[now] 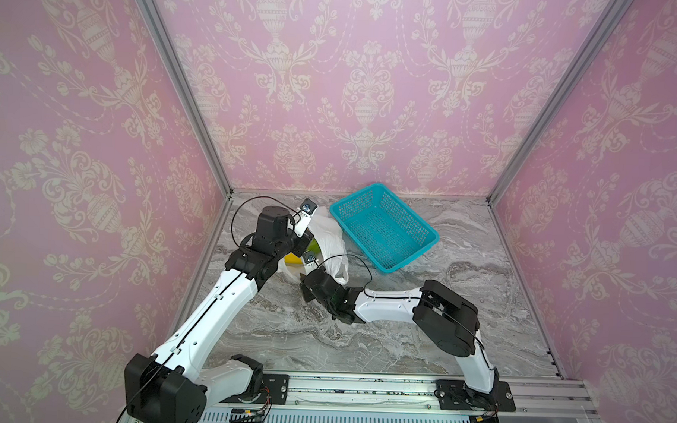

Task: Untie the knot of the plastic bag and take out the fruit
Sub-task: Open the plastic bag at the top-left of the table.

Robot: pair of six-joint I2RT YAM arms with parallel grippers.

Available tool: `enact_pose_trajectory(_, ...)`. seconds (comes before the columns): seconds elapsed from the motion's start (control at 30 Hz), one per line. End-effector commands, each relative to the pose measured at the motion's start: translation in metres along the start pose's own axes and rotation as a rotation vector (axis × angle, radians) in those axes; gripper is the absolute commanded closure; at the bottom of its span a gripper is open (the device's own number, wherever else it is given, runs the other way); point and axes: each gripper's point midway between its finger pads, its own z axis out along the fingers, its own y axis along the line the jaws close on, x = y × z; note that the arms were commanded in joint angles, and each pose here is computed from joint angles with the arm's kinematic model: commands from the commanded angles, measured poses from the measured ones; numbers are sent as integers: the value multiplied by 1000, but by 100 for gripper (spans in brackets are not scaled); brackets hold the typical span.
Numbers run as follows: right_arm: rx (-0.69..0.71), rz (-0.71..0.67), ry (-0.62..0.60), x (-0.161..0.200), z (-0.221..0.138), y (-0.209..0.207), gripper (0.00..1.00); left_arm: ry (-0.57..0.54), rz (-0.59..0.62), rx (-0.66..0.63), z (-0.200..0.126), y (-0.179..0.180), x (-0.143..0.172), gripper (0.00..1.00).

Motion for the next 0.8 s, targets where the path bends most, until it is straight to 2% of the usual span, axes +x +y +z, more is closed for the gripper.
enact_pose_trajectory(0.0,-10,-16,19,12,-1,8,60,-47,-1,-17,-6,5,-8,100)
enact_pose_trajectory(0.13,-34,7,34,25,0,15,50,-47,0,-23,-5,6,-8,100)
enact_pose_trajectory(0.2,-50,25,59,33,5,21,49,-55,0,-17,-6,5,-10,100)
enact_pose_trajectory(0.4,-29,45,129,57,24,27,49,-78,8,-24,-9,5,-12,100)
enact_pose_trajectory(0.53,8,63,145,77,23,23,52,-96,13,-35,-13,7,-15,100)
enact_pose_trajectory(0.67,25,16,73,66,-4,26,50,-117,17,-65,-18,12,-18,100)
enact_pose_trajectory(0.77,49,1,27,40,-20,17,47,-120,19,-64,-19,11,-18,100)
